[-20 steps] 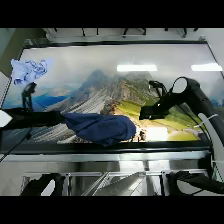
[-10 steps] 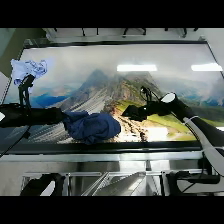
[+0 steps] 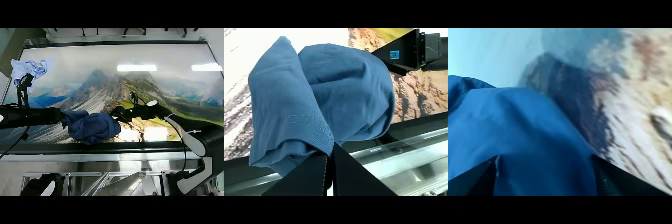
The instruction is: Fold the shirts.
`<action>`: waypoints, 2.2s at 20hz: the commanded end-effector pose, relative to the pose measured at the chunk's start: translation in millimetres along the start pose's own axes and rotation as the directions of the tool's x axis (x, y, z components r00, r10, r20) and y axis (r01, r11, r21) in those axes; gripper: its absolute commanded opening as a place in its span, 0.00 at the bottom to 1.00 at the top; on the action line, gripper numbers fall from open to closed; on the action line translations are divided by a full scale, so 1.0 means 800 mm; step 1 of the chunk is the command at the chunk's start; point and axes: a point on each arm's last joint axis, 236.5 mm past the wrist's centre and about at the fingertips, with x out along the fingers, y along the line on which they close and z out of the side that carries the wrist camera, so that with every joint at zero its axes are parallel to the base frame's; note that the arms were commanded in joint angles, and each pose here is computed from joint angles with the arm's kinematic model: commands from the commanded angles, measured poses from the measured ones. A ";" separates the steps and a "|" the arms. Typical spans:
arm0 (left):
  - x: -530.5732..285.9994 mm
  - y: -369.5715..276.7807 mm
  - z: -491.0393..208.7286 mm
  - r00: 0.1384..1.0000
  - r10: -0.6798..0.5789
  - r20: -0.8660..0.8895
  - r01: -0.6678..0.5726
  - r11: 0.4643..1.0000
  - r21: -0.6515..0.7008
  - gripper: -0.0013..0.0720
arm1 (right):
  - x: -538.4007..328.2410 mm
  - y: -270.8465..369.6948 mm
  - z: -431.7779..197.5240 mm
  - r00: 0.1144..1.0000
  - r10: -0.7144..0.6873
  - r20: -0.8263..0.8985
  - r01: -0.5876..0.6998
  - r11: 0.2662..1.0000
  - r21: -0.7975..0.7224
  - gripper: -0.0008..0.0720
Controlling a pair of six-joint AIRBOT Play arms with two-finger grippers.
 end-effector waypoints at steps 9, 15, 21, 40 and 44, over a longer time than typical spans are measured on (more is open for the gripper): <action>0.002 0.030 0.014 0.995 0.096 0.036 -0.097 0.994 0.055 0.04 | -0.093 0.046 0.008 0.994 -0.112 -0.003 0.110 0.980 -0.166 0.03; -0.045 0.021 0.052 0.961 0.098 0.260 -0.122 0.989 0.078 0.04 | -0.268 0.146 -0.018 0.945 -0.194 0.264 0.279 0.898 -0.341 0.03; -0.155 0.005 0.072 0.860 0.112 0.498 -0.164 0.984 0.063 0.04 | -0.476 0.268 -0.070 0.678 -0.158 0.718 0.597 0.689 -0.411 0.03; -0.027 -0.076 0.177 0.983 -0.110 0.147 0.049 0.930 0.365 0.04 | -0.449 0.191 -0.040 0.746 -0.368 0.555 0.595 0.742 -0.308 0.03; 0.151 -0.058 0.189 0.998 -0.054 -0.024 0.059 0.888 0.457 0.04 | -0.375 0.069 0.009 0.779 -0.449 0.438 0.568 0.802 -0.188 0.03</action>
